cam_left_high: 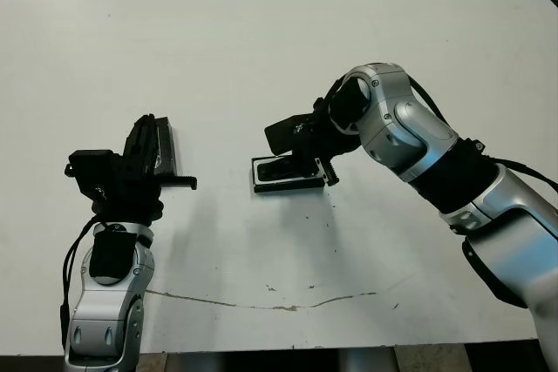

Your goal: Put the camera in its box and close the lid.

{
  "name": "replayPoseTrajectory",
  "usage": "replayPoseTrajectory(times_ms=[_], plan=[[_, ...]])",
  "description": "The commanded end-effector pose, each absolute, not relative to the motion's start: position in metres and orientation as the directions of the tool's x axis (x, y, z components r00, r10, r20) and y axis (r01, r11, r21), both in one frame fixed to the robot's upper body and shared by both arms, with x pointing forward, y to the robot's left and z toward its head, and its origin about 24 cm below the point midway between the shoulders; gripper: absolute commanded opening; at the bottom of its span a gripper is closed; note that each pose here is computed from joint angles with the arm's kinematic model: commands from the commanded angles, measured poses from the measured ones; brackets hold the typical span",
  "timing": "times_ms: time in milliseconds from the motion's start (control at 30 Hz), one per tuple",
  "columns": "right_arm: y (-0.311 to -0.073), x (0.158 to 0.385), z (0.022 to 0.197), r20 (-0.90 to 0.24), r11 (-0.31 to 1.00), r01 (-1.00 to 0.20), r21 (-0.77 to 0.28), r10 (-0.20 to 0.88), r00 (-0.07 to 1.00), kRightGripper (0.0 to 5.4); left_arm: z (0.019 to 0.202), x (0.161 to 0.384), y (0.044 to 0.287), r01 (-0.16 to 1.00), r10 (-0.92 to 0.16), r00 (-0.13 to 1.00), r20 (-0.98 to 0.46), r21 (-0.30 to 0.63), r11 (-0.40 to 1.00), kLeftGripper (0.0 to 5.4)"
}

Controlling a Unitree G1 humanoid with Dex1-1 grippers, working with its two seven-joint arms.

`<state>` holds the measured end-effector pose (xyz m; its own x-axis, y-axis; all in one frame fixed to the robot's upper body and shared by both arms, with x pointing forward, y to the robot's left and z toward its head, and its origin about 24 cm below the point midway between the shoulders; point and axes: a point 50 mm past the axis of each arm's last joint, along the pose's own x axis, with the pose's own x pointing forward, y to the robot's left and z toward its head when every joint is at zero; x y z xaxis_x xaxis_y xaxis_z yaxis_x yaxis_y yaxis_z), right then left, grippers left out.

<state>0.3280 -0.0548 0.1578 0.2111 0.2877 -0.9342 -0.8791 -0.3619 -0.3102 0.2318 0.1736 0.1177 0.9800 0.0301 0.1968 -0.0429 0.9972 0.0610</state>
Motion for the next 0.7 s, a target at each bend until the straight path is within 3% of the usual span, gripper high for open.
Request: replayPoseTrajectory(times_ms=[33, 200, 467, 700], plan=[[-0.037, 0.313, 0.127, -0.942, -0.408, -0.885, -0.225, 0.322, 0.091, 0.57, 0.11, 0.23, 0.175, -0.049, 0.038, 0.986, 0.16, 0.064, 0.997, 0.0], [-0.04, 0.315, 0.127, -0.931, -0.373, -0.907, -0.198, 0.361, 0.055, 0.57, 0.109, 0.23, 0.176, -0.053, 0.044, 0.987, 0.152, 0.061, 0.997, 0.0], [-0.047, 0.319, 0.14, -0.926, -0.458, -0.855, -0.244, 0.373, 0.064, 1.94, 0.109, 0.231, 0.177, -0.045, 0.034, 0.987, 0.16, 0.062, 0.997, 0.0], [-0.054, 0.323, 0.149, -0.915, -0.451, -0.851, -0.268, 0.395, 0.078, 2.97, 0.11, 0.232, 0.177, -0.042, 0.03, 0.986, 0.166, 0.068, 0.997, 0.0]])
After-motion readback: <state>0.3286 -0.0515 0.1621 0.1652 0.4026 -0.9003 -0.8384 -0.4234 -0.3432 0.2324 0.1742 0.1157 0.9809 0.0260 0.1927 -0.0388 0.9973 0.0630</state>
